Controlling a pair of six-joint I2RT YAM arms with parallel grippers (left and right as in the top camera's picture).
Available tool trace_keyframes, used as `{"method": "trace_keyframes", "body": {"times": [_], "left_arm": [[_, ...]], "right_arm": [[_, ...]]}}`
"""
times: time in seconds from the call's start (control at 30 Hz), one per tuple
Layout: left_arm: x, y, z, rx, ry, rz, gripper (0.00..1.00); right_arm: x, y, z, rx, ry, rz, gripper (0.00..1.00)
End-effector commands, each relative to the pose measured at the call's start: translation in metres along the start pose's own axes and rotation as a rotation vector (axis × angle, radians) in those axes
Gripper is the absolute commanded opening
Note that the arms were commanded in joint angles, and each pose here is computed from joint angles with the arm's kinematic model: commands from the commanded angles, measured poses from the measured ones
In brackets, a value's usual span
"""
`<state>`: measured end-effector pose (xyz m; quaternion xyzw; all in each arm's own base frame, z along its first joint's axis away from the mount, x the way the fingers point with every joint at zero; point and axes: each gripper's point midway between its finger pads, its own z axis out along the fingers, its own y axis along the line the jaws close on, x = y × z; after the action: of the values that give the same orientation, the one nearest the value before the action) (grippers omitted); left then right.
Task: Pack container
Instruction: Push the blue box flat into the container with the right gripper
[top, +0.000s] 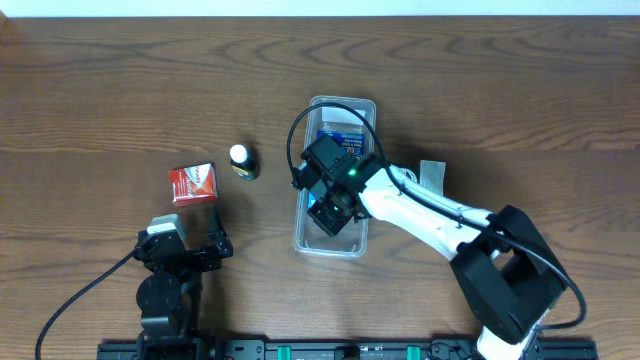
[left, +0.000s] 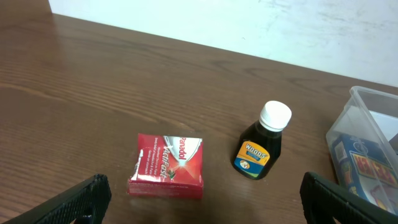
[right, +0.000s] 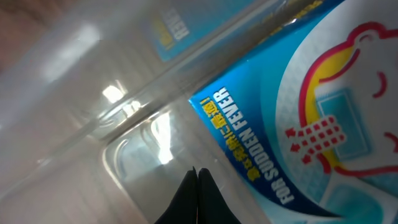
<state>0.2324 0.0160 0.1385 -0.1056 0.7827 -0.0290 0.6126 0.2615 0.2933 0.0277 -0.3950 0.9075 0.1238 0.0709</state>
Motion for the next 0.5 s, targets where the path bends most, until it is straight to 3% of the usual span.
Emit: {"method": "trace_keyframes", "body": {"times": [0.0,0.47], "left_arm": [[0.013,0.002,0.003,-0.007,0.03,0.002,0.98],[0.013,0.002,0.003,-0.007,0.03,0.002,0.98]], "right_arm": [[-0.003,-0.009,0.005,0.018,0.006,-0.003,0.01],[-0.031,-0.059,-0.004,0.231,-0.112,0.038,0.01]]}}
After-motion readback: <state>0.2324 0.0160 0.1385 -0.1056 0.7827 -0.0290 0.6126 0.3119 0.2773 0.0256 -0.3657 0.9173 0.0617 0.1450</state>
